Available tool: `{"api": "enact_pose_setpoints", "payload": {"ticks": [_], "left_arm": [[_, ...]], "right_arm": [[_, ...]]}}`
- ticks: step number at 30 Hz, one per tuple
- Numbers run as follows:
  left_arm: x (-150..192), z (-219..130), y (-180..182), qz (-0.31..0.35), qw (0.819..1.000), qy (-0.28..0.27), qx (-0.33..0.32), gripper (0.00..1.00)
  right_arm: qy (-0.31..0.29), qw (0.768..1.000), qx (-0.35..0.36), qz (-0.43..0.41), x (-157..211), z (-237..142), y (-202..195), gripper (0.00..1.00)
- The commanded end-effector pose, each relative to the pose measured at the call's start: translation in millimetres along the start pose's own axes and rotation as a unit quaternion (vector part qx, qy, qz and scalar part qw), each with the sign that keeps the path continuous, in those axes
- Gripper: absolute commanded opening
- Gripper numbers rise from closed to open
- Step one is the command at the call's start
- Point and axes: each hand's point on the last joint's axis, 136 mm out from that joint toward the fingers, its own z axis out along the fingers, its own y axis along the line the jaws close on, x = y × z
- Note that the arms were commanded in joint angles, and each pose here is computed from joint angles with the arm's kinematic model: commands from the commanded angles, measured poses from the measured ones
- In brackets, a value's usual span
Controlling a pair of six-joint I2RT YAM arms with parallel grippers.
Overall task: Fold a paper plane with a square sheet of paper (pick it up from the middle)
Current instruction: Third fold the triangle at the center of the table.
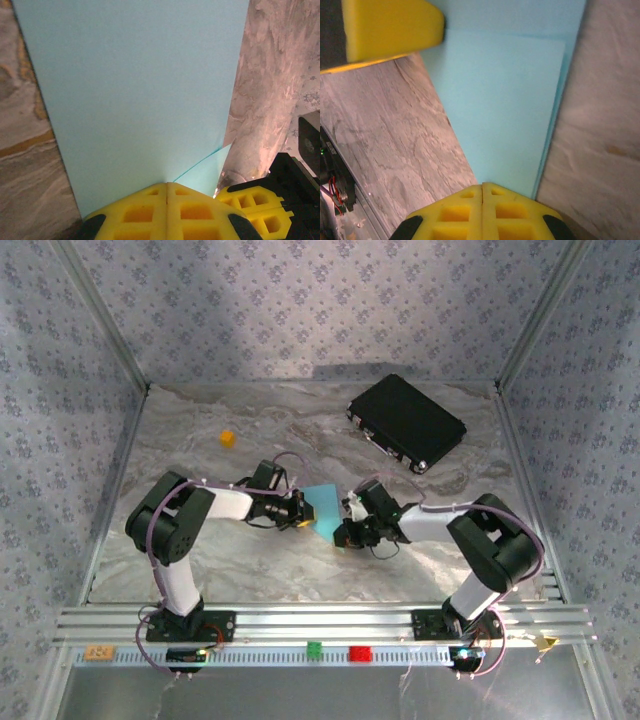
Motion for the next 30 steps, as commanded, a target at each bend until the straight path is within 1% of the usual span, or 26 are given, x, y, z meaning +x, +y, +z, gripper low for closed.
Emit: {"api": "enact_pose_setpoints", "payload": {"ticks": [1,6,12,18,24,28,30], "left_arm": [[0,5,35,-0.018,0.998,0.003,-0.057,0.00],[-7,7,31,-0.005,0.998,0.008,-0.057,0.00],[-14,5,31,-0.005,0.998,0.005,-0.057,0.00],[-17,4,26,0.010,0.998,0.010,-0.057,0.00],[-20,4,24,0.017,0.998,0.009,-0.059,0.00],[-25,4,20,0.020,0.998,0.006,-0.056,0.00],[-25,3,18,0.023,0.998,0.005,-0.055,0.00]], "right_arm": [[0.042,0.998,0.034,0.035,34,-5,-23,0.05],[0.037,0.999,0.025,0.026,33,-10,-16,0.05],[0.036,0.998,0.036,0.023,35,-12,-17,0.05],[-0.002,1.000,0.020,0.001,5,-21,4,0.04],[-0.017,1.000,-0.004,-0.011,-24,-15,21,0.05],[-0.016,1.000,-0.001,-0.006,-34,-3,18,0.06],[-0.008,1.000,0.014,0.004,-32,3,7,0.06]]}}
